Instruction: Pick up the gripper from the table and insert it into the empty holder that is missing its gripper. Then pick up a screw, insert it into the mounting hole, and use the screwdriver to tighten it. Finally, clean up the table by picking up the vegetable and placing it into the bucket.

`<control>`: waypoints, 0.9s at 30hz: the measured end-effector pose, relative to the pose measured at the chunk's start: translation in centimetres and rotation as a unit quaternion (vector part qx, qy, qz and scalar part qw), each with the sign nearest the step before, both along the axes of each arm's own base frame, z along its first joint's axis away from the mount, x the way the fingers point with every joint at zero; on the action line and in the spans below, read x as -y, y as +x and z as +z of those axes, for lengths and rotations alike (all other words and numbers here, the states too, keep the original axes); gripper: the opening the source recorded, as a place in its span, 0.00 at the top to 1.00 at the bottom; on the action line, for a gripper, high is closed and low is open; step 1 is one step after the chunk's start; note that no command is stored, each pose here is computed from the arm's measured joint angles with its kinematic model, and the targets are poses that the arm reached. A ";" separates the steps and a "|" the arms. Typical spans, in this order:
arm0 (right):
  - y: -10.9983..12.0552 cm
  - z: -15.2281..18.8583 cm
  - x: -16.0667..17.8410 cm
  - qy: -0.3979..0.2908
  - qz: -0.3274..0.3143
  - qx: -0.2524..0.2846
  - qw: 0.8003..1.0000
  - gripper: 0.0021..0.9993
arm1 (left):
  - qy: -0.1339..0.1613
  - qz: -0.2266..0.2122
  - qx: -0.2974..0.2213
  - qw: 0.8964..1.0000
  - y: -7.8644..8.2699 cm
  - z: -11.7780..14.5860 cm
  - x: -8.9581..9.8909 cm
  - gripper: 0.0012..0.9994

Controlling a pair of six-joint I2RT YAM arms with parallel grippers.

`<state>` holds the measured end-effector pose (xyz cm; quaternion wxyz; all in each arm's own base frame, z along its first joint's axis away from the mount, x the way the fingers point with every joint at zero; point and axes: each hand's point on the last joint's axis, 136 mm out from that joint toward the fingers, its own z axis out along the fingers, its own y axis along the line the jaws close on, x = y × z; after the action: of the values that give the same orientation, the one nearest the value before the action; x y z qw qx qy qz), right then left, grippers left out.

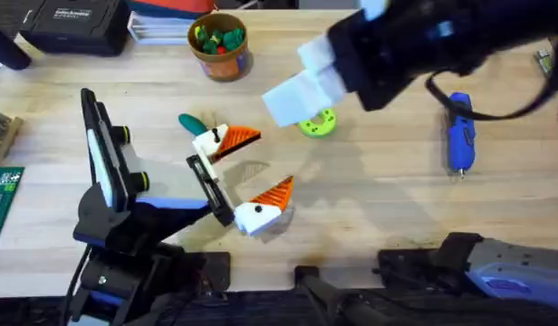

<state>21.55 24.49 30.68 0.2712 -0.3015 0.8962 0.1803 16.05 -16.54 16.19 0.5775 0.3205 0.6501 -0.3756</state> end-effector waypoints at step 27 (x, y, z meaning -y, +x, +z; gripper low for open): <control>-9.2 -5.8 4.0 0.017 0.116 -0.076 0.990 0.01 | 0.002 0.000 0.003 1.000 0.0 0.0 0.0 0.99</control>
<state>12.32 20.49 24.88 0.1844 -0.3839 0.8701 0.2481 16.05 -16.54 16.19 0.5790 0.3230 0.6488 -0.3734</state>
